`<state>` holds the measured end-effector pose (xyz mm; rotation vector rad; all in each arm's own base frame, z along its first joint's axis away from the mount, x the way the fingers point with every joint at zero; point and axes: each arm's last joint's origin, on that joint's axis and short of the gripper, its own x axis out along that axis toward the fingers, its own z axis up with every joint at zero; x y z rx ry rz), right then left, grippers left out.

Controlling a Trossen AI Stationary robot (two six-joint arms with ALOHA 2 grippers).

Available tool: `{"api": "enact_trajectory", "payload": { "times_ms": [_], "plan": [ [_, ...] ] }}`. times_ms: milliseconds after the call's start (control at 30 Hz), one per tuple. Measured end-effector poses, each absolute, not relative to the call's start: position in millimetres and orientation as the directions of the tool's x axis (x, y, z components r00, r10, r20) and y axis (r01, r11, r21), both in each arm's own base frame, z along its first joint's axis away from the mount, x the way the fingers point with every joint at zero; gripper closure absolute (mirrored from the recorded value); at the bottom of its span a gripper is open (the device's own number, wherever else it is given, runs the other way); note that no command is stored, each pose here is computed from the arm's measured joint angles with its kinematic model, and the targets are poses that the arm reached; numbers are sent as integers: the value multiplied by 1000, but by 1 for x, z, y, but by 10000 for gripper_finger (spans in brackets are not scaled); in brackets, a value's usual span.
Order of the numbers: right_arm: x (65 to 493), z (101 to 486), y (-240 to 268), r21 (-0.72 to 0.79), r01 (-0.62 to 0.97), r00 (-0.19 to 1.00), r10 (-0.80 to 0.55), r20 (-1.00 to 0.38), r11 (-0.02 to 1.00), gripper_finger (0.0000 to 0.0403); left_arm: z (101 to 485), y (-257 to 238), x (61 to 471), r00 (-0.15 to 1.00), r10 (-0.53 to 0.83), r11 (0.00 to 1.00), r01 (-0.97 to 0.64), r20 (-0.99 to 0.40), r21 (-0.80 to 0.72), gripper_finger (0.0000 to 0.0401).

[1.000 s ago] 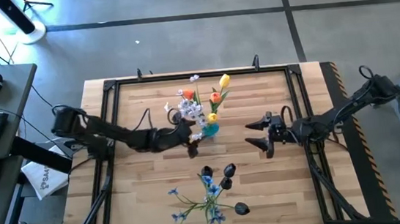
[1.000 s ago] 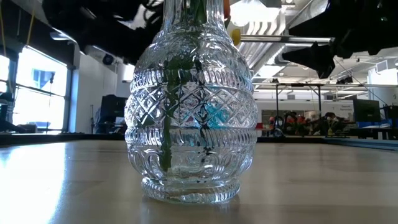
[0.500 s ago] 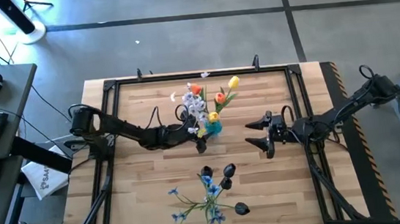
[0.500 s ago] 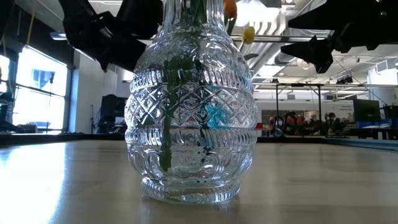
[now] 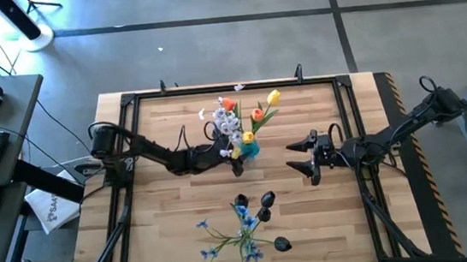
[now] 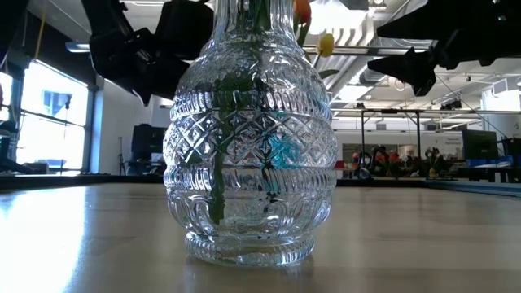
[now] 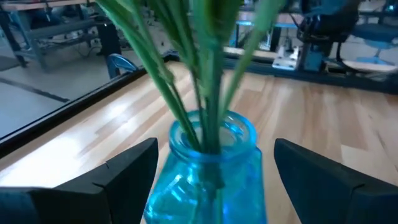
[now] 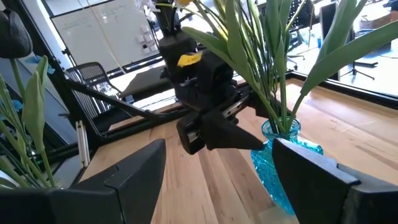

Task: Sort flowers into vase by color
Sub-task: Move the blue vase to the top left of the table

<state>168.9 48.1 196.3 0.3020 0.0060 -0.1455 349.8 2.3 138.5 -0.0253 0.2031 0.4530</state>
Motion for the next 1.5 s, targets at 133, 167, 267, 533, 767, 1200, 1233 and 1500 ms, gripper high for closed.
{"api": "enact_trajectory", "payload": {
  "times_ms": [133, 167, 267, 533, 767, 1200, 1233, 1500],
  "plan": [
    [169, 196, 48, 297, 144, 990, -142, -28, 944, 112, 139, 4, 351, 883, 437, 897, -442, -172, 6, 91],
    [169, 196, 48, 297, 144, 989, -142, -27, 944, 112, 139, 5, 351, 885, 434, 898, -440, -172, 5, 91],
    [169, 196, 48, 297, 143, 990, -142, -27, 944, 112, 139, 6, 351, 893, 414, 907, -421, -177, 1, 91],
    [169, 196, 48, 297, 144, 989, -142, -27, 944, 112, 138, 12, 351, 896, 404, 912, -409, -183, 7, 91],
    [169, 196, 48, 297, 144, 989, -142, -27, 944, 112, 138, 13, 352, 905, 382, 923, -385, -188, 19, 91],
    [169, 196, 48, 297, 144, 989, -142, -27, 944, 112, 137, 15, 352, 907, 374, 926, -376, -194, 28, 135],
    [169, 196, 48, 297, 144, 990, -142, -27, 944, 112, 137, 15, 352, 907, 373, 926, -375, -193, 28, 139],
    [169, 196, 48, 298, 144, 989, -142, -27, 944, 112, 138, 14, 352, 904, 381, 924, -379, -192, 49, 182]
  ]
}}
